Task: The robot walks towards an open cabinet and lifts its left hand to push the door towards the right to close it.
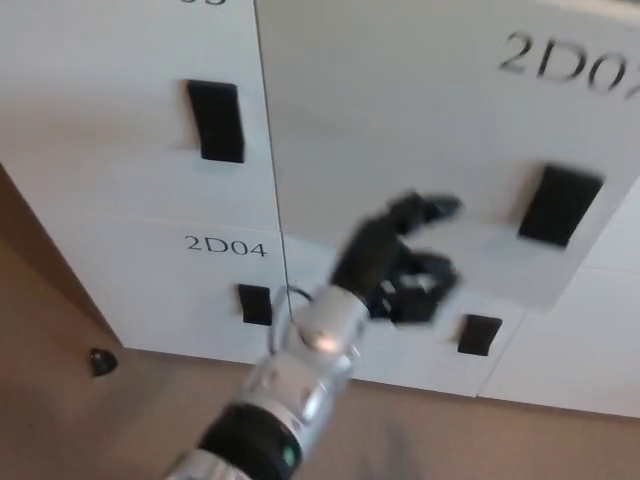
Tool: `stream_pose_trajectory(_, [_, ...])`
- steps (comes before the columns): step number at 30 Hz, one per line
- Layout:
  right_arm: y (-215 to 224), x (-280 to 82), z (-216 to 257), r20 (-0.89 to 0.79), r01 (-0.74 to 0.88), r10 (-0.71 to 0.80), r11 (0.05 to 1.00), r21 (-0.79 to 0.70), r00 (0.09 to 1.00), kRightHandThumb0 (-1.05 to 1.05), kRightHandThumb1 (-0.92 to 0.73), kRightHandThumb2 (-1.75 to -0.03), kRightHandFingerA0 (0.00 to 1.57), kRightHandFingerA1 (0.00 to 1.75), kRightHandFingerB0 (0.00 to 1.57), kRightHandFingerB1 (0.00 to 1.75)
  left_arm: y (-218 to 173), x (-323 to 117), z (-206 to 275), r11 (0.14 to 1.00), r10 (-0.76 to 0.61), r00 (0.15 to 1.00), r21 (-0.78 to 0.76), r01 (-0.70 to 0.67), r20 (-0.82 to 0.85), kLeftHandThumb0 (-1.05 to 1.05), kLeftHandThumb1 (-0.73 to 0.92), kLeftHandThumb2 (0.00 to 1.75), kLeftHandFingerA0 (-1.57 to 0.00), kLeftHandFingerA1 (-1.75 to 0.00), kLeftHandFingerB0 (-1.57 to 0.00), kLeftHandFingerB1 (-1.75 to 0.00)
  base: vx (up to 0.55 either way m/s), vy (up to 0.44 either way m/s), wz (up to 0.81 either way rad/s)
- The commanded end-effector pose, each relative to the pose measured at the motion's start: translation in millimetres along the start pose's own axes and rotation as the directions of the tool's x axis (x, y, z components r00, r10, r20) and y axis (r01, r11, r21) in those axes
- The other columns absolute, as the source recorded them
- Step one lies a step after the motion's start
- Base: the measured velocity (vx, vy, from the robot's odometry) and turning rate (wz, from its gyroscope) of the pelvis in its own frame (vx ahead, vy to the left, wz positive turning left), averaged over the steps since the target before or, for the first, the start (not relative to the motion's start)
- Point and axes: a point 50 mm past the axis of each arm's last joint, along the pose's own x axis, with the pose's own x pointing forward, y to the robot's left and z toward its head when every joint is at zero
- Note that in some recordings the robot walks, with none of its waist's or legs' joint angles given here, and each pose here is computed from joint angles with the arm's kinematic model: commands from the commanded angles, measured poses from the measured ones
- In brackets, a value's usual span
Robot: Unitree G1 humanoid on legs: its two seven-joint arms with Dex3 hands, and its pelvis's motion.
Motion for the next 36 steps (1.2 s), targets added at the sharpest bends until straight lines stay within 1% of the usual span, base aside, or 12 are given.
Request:
stream_pose_trajectory(1, [12.2, -9.5, 17.4, 0.112, -0.037, 0.025, 0.994, 0.104, 0.993, -0.06, -0.6, -0.57, 0.46, 0.56, 0.45, 0.5, -274.5, -86.6, 128.3, 0.597, -0.802, 0.542, 0.379, 0.707, 0.252, -0.05, 0.69, 0.59, -0.44, -0.7, -0.32, -0.48, 0.0, 0.0, 0.0])
stream_pose_trajectory(2, [12.7, -9.0, 17.3, 0.116, -0.006, 0.005, 1.0, 0.01, 0.993, -0.21, -0.54, -0.56, 0.57, 0.51, 0.53, 0.48, -267.7, -79.8, 130.5, 0.608, -0.793, 0.557, 0.385, 0.695, 0.247, -0.06, 0.5, 0.92, -0.42, -0.68, -0.25, -0.56, 0.0, 0.0, 0.0])
stream_pose_trajectory(6, [15.0, -10.0, 19.2, 0.147, -0.001, 0.033, 0.977, -0.214, 0.989, -0.26, -0.6, -0.57, 0.53, 0.5, 0.48, 0.48, -237.7, -52.4, 140.6, 0.663, -0.74, 0.623, 0.427, 0.615, 0.253, -0.29, 0.44, 0.62, -0.73, -0.53, -0.55, -0.48, 0.0, 0.0, 0.0])
stream_pose_trajectory(7, [20.3, -9.6, 30.1, 0.102, -0.236, 0.331, 0.826, -0.511, 0.938, -0.08, -0.92, -1.41, 0.0, 0.0, 0.0, 0.0, -215.1, -35.8, 148.1, 0.702, -0.696, 0.671, 0.444, 0.557, 0.257, -0.19, 0.62, 0.63, -0.51, -0.53, -0.38, -0.45, 0.0, 0.0, 0.0])
stream_pose_trajectory(9, [25.0, -16.8, 30.7, -0.139, -0.482, 0.607, 0.45, -0.751, 0.783, -0.08, -0.92, -1.41, 0.0, 0.0, 0.0, 0.0, -189.9, -20.5, 159.4, 0.741, -0.643, 0.718, 0.457, 0.493, 0.268, -0.19, 0.62, 0.63, -0.51, -0.53, -0.38, -0.45, 0.0, 0.0, 0.0])
stream_pose_trajectory(10, [25.0, -16.8, 30.7, -0.139, -0.482, 0.607, 0.45, -0.751, 0.783, -0.08, -0.92, -1.41, 0.0, 0.0, 0.0, 0.0, -189.9, -20.5, 159.4, 0.741, -0.643, 0.718, 0.457, 0.493, 0.268, -0.19, 0.62, 0.63, -0.51, -0.53, -0.38, -0.45, 0.0, 0.0, 0.0])
stream_pose_trajectory(11, [23.3, -13.4, 34.9, 0.062, -0.36, 0.448, 0.786, -0.503, 0.892, 0.02, -0.67, -0.59, 0.59, 0.6, 0.42, 0.49, -176.2, -12.8, 162.4, 0.755, -0.609, 0.749, 0.48, 0.447, 0.261, -0.25, 0.59, 0.65, -0.52, -0.51, -0.39, -0.45, 0.0, 0.0, 0.0])
stream_pose_trajectory(12, [20.3, -14.2, 29.9, 0.145, -0.222, 0.25, 0.957, -0.186, 0.957, 0.02, -0.67, -0.59, 0.59, 0.6, 0.42, 0.49, -169.1, -8.9, 163.2, 0.76, -0.59, 0.766, 0.495, 0.42, 0.255, -0.25, 0.59, 0.65, -0.52, -0.51, -0.39, -0.45, 0.0, 0.0, 0.0])
stream_pose_trajectory(14, [21.7, -20.7, 20.7, 0.112, -0.095, 0.078, 0.983, 0.159, 0.991, -0.07, -0.66, -0.58, 0.59, 0.59, 0.4, 0.47, -129.8, 8.2, 163.1, 0.786, -0.518, 0.821, 0.512, 0.347, 0.239, -0.15, 0.66, 0.59, -0.5, -0.43, -0.42, -0.4, 0.0, 0.0, 0.0])
stream_pose_trajectory(25, [12.9, -22.0, 24.5, 0.096, -0.088, 0.078, 0.991, 0.098, 0.992, -0.08, -0.65, -0.58, 0.54, 0.56, 0.4, 0.46, -10.3, -10.1, 78.1, 0.9, -0.325, 0.921, 0.37, 0.232, 0.215, -0.32, 0.62, 0.59, -0.66, -0.44, -0.57, -0.4, 0.0, 0.0, 0.0])
stream_pose_trajectory(28, [13.9, -4.3, 46.2, 0.105, -0.077, 0.074, 0.997, 0.023, 0.992, -0.09, -0.62, -0.59, 0.6, 0.54, 0.47, 0.48, 93.7, -75.2, -34.8, 0.97, -0.019, 0.999, 0.241, 0.027, -0.036, -0.32, 0.6, 0.58, -0.62, -0.43, -0.54, -0.41, 0.0, 0.0, 0.0])
stream_pose_trajectory(36, [26.6, 26.4, 61.5, 0.124, -0.093, 0.098, 0.994, -0.051, 0.987, -0.09, -0.61, -0.57, 0.6, 0.54, 0.47, 0.48, 181.8, -160.8, -119.0, 0.92, 0.37, 0.883, 0.246, -0.305, -0.289, -0.34, 0.62, 0.59, -0.49, -0.4, -0.44, -0.37, 0.0, 0.0, 0.0])
